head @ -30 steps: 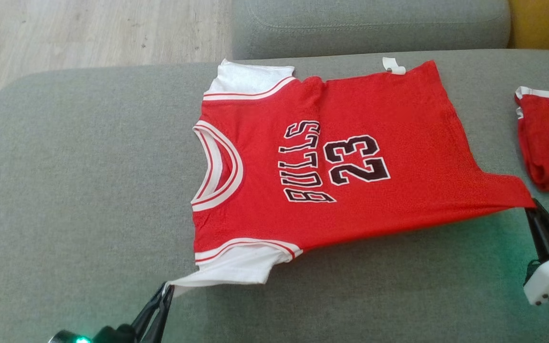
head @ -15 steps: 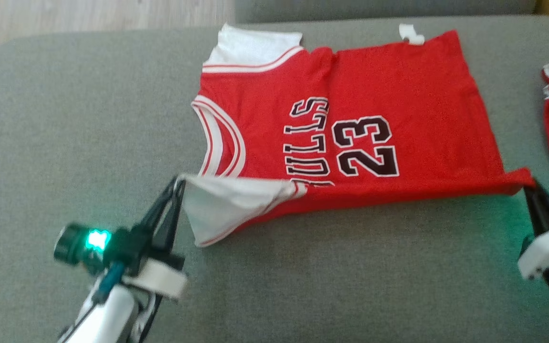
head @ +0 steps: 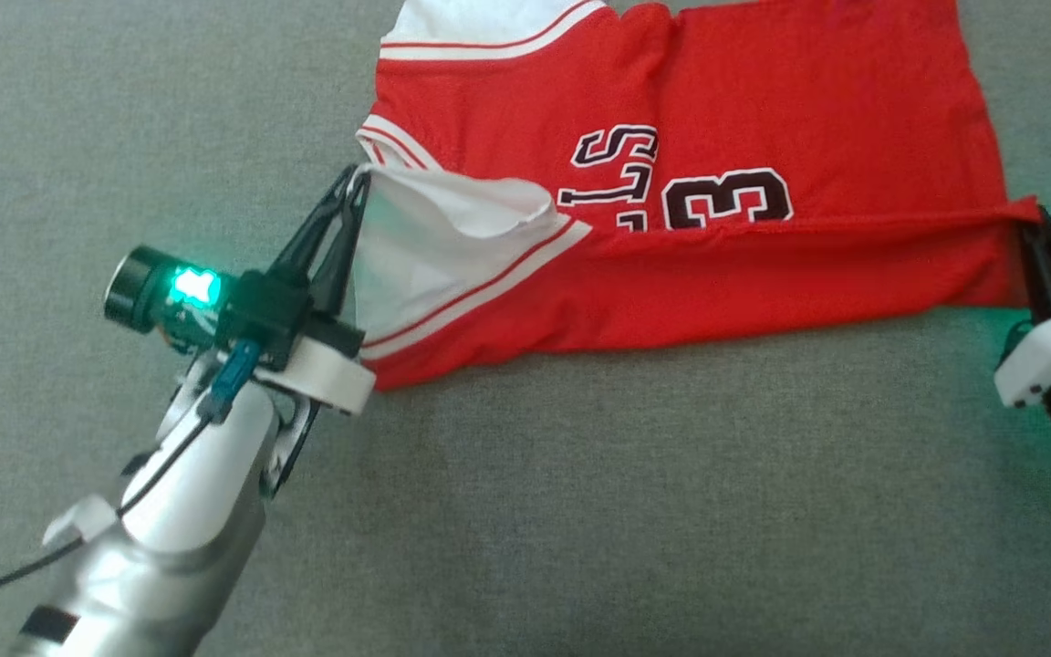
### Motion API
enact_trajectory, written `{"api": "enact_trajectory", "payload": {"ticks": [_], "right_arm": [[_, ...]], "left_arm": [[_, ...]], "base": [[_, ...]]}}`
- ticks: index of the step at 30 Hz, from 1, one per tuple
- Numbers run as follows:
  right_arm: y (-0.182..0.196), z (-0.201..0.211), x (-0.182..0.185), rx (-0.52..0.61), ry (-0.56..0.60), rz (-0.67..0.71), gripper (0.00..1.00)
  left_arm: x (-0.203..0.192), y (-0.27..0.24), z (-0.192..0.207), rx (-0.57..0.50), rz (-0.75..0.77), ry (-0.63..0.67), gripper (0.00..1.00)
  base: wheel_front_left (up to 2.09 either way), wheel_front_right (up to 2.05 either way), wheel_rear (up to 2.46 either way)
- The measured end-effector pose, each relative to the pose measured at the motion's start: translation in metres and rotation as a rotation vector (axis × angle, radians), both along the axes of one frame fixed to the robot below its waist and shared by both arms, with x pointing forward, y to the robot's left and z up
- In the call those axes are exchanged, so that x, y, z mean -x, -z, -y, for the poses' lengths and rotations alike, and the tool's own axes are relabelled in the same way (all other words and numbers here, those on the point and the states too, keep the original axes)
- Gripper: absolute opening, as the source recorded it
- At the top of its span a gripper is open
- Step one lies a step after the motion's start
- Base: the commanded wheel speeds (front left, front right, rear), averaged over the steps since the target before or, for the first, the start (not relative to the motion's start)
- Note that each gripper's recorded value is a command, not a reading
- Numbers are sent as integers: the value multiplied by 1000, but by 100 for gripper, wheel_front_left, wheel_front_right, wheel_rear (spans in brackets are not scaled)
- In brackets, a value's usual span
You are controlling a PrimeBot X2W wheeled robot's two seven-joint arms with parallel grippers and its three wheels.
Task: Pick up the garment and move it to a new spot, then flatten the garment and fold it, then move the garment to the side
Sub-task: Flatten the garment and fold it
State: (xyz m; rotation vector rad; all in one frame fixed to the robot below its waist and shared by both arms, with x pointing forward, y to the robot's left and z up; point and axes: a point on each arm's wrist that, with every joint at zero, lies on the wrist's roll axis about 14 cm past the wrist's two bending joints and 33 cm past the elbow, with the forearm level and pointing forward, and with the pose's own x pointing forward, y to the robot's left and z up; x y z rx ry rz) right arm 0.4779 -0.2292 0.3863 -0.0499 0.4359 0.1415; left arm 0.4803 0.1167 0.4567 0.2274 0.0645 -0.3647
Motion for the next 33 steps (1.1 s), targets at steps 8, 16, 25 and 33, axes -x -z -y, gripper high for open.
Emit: {"api": "enact_trajectory", "payload": {"ticks": [8,16,25,33], "right_arm": [[0,-7,-25,6,-14,51,100],[-13,-13,-26,-36,7,136,100],[-10,-11,9,-77,54,124,100],[-15,-7,14,-79,68,136,100]], "left_arm": [[-16,9,-5,-31,-8,-20,100],[-1,3,-10,109,-15,-122,100],[82,76,3,243,-315,-213,100],[90,100,-9,195,-427,-278,100]], "base": [[0,0,0],[0,0,0],[0,0,0],[0,0,0]]}}
